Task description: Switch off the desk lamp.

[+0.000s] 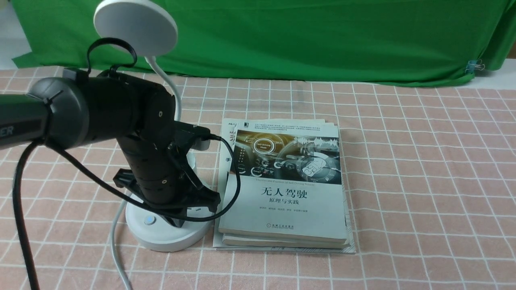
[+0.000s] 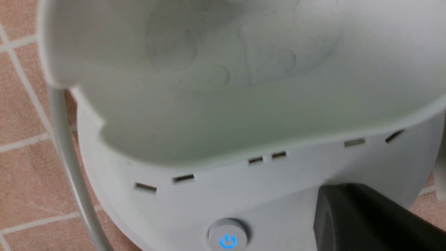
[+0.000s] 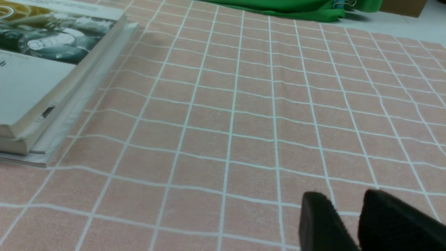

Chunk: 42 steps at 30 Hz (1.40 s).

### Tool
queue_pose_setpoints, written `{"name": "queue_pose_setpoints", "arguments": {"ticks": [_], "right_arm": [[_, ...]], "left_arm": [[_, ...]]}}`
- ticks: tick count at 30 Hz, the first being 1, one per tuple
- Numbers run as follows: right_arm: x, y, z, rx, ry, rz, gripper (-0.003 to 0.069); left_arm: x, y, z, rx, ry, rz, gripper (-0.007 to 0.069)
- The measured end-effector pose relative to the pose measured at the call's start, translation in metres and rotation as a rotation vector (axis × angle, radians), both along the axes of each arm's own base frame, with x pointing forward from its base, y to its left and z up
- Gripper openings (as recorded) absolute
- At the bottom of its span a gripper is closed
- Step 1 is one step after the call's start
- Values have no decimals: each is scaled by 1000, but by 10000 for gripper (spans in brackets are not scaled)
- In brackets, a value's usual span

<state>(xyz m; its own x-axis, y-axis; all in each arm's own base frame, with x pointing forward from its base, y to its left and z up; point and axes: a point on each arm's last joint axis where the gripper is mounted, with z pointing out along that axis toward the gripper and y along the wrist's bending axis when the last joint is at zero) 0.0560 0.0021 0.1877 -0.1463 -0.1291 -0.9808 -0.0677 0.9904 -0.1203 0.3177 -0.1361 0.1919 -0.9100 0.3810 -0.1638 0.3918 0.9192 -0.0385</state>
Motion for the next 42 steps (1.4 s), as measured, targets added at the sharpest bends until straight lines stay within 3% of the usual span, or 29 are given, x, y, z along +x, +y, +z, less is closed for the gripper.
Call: {"name": "queue_pose_setpoints", "arguments": {"ticks": [8,19,26,33,42], "right_arm": [[0,0,0,0,0,0,241],[0,0,0,0,0,0,241],[0,0,0,0,0,0,241],[0,0,0,0,0,0,241],[0,0,0,0,0,0,241]], "left_arm": [[-10,-5,19,-19,-49,-27,6],[-1,-6,-3,40,-12,-36,6],[-17,0,27,13,-28,-21,6],[-79,25,79,-109,-204,11,6],[-158,59,78,-330,-528,111,6]]}}
